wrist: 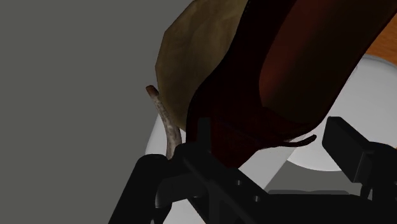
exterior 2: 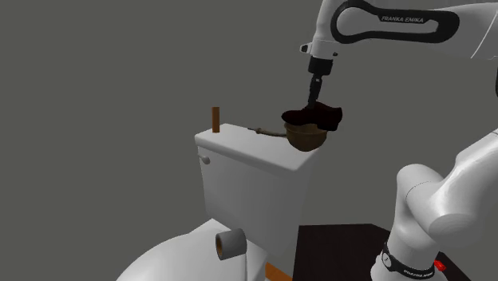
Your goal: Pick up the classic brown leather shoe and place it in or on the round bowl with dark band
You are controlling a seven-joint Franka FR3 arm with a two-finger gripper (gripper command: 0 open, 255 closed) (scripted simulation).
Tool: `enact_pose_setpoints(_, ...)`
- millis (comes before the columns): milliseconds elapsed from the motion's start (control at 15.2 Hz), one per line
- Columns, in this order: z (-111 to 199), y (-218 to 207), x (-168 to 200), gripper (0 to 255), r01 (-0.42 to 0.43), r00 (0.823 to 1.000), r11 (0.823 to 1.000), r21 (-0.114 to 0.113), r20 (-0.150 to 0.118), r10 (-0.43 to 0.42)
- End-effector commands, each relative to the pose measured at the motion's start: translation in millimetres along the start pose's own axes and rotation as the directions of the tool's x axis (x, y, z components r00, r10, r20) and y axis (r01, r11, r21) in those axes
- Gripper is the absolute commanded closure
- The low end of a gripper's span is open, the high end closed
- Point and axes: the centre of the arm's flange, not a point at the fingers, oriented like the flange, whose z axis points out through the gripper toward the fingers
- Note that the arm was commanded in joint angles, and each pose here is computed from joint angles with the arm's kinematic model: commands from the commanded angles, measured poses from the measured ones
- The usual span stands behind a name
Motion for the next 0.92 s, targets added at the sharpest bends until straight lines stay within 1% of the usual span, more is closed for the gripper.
enact_pose_setpoints(0,2,0,0,255,0.0,1.0,1.0,0.0,0.001,0.0)
enact_pose_setpoints(330,2,0,0,255,0.0,1.0,1.0,0.0,0.001,0.0)
enact_pose_setpoints(396,2,0,0,0,0.0,1.0,1.0,0.0,0.001,0.0)
enact_pose_setpoints(726,2,0,0,0,0.0,1.0,1.0,0.0,0.001,0.0)
enact_pose_setpoints(858,-24,0,0,0,0.0,1.0,1.0,0.0,0.001,0.0)
